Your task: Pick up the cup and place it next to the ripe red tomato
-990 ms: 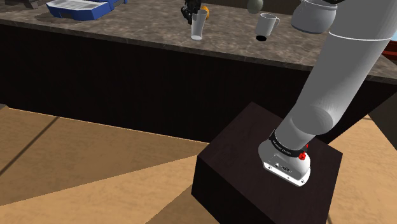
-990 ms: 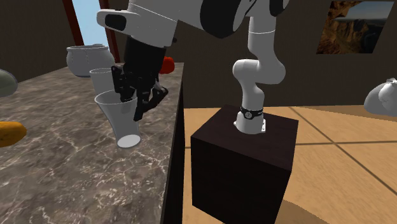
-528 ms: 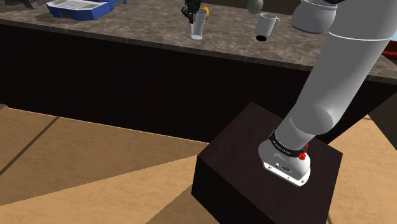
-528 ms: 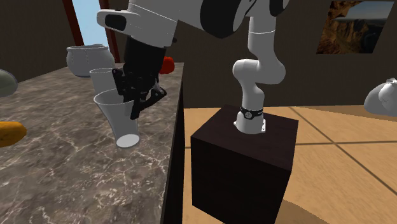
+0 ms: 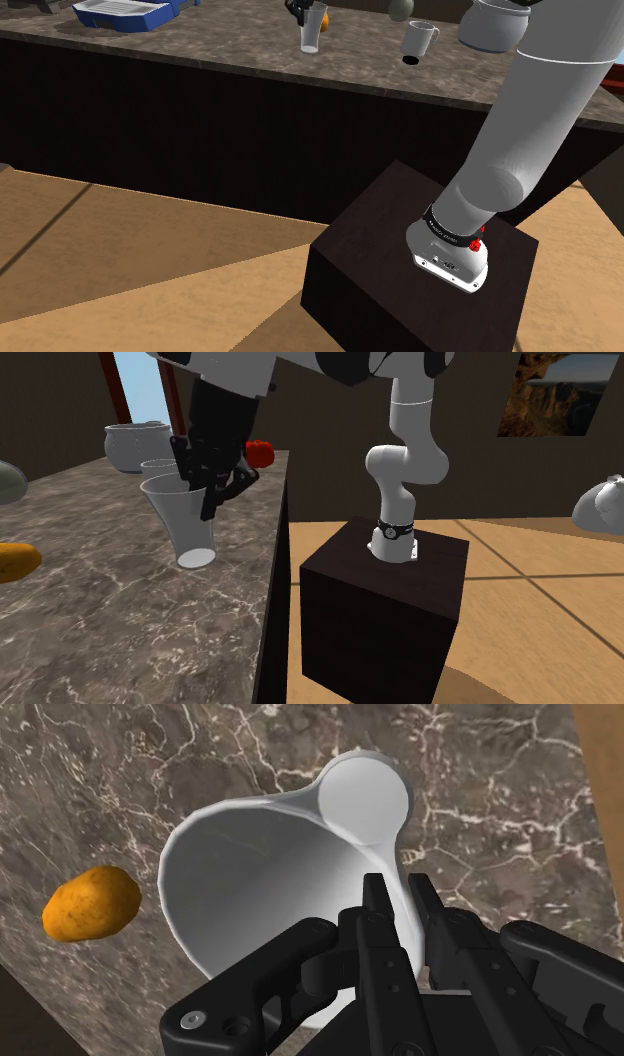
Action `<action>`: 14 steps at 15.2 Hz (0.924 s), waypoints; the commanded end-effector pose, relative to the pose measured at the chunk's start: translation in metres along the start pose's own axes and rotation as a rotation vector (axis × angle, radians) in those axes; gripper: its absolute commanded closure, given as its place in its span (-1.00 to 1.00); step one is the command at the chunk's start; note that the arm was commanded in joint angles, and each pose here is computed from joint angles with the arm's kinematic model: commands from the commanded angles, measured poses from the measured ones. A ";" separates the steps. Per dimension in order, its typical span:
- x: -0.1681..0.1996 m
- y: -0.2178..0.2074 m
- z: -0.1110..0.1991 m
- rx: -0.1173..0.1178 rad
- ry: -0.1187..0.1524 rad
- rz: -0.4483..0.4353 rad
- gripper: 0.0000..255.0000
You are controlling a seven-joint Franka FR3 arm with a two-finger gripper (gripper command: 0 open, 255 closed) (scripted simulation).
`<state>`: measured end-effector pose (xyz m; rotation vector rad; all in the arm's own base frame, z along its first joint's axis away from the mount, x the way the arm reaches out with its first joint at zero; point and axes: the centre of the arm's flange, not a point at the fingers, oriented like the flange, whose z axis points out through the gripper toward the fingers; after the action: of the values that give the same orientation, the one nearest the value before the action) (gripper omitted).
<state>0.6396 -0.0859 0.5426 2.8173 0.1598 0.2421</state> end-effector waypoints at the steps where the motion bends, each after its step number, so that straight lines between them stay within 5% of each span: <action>1: 0.001 0.003 -0.010 0.000 0.000 0.000 1.00; 14: 0.011 0.025 -0.074 0.000 0.000 0.000 1.00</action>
<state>0.6394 -0.0862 0.6153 2.8171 0.1599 0.2424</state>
